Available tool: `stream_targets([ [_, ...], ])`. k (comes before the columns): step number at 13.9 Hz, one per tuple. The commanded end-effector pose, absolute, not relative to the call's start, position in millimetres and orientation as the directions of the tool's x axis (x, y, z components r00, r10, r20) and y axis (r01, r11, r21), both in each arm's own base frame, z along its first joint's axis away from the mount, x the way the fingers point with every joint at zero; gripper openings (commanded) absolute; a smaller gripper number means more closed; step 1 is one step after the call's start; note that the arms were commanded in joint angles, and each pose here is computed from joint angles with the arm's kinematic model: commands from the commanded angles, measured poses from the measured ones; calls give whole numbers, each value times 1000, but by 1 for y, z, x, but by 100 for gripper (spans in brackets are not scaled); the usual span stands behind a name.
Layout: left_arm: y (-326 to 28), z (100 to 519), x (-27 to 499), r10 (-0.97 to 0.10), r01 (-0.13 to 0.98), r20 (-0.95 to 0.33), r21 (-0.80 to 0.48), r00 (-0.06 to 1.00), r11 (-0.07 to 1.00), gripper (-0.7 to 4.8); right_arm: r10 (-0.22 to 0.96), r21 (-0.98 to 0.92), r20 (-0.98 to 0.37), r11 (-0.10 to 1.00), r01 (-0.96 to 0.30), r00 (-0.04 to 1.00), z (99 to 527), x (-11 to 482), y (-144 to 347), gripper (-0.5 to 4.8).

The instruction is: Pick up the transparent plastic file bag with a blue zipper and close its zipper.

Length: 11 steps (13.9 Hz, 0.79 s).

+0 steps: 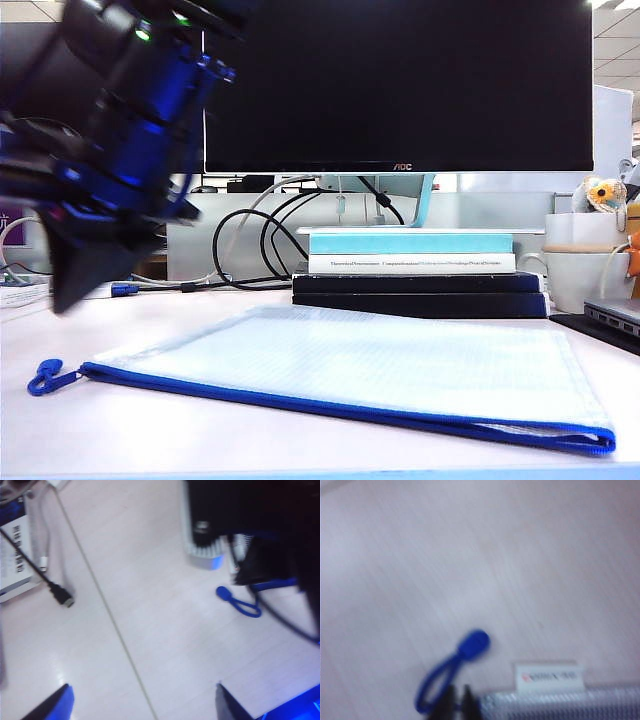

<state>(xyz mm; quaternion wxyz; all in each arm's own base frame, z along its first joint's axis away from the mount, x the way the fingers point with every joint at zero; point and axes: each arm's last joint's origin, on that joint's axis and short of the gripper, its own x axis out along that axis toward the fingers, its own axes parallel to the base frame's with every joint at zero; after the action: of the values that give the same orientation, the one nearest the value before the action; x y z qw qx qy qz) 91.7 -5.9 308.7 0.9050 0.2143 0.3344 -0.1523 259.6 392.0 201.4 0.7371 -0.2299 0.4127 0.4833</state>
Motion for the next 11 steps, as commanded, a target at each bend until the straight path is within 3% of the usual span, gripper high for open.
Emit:
stream_targets([
  [1,-6,312,88,-127,406,-651,297,748,864,376,521,75,-835,422,-903,175,198,261,392,155],
  [3,-6,312,87,-139,414,-653,289,745,863,375,590,141,-800,362,-921,110,196,256,400,154],
  [6,-6,312,87,-143,418,-654,286,743,862,372,599,140,-794,350,-926,106,188,250,410,148],
  [11,-6,311,87,-143,418,-661,280,737,864,372,536,59,-823,406,-912,185,171,253,413,148],
])
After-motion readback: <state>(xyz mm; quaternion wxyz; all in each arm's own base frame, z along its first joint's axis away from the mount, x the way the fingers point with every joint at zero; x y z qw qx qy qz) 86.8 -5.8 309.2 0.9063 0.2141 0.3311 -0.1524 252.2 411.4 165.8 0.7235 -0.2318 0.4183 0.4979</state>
